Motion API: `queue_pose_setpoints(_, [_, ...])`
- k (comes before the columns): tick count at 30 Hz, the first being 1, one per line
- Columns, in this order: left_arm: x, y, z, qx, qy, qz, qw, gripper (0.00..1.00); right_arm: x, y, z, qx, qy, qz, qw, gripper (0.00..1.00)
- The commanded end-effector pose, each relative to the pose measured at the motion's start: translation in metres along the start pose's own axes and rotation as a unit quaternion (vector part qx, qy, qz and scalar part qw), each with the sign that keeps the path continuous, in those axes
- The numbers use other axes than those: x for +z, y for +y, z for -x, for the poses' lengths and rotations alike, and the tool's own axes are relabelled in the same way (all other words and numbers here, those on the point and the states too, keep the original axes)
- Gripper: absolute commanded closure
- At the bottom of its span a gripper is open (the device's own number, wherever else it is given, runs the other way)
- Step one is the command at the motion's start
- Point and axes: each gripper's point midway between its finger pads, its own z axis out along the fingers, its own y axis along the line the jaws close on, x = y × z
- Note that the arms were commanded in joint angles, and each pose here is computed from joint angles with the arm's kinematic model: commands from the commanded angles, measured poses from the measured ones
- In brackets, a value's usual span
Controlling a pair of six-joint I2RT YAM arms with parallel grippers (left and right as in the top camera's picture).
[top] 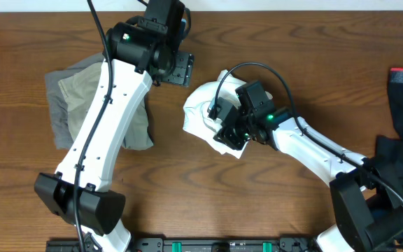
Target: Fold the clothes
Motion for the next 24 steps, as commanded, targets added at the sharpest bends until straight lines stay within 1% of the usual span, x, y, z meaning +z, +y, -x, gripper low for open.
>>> queue_pose_setpoints(1, [-0.001,0.001,0.000,-0.005,0.000,0.003,1.000,0.27,0.003,0.001,0.006,-0.012,-0.010,0.001,1.000,0.53])
queue_pose_setpoints(4, [-0.001,0.002,-0.002,-0.005,0.003,0.003,1.000,0.26,0.008,0.001,0.002,-0.009,-0.004,0.004,1.000,0.57])
queue_pose_setpoints(7, [-0.001,0.002,-0.003,-0.005,0.006,0.003,1.000,0.26,0.012,0.002,-0.006,0.002,0.011,0.010,1.000,0.64])
queue_pose_setpoints(9, [-0.001,0.002,-0.003,-0.005,0.006,0.003,1.000,0.27,0.012,0.002,-0.007,0.004,0.013,0.011,1.000,0.64])
queue_pose_setpoints(11, [-0.001,0.002,-0.003,-0.005,0.006,0.003,1.000,0.26,0.012,0.002,-0.007,0.005,0.013,0.010,1.000,0.68])
queue_pose_setpoints(15, [-0.001,0.002,-0.003,-0.005,0.006,0.003,1.000,0.27,0.011,0.003,-0.009,0.007,0.017,0.012,1.000,0.70])
queue_pose_setpoints(18, [-0.001,0.002,-0.003,-0.005,0.006,0.003,1.000,0.26,0.011,0.004,-0.010,0.008,0.021,0.013,1.000,0.84])
queue_pose_setpoints(19, [-0.001,0.002,-0.003,-0.005,0.006,0.003,1.000,0.27,0.011,0.003,-0.010,0.008,0.020,0.013,1.000,0.93])
queue_pose_setpoints(20, [-0.001,0.002,-0.003,-0.005,0.006,0.003,1.000,0.26,0.011,0.003,-0.010,0.008,0.021,0.012,1.000,0.99])
queue_pose_setpoints(22, [-0.001,0.002,-0.003,-0.005,0.006,0.003,1.000,0.27,0.009,-0.001,-0.010,0.008,0.024,0.000,1.000,0.99])
queue_pose_setpoints(24, [-0.001,0.002,-0.003,-0.005,0.006,0.003,1.000,0.26,0.002,-0.010,-0.011,0.017,0.030,-0.034,0.999,0.99])
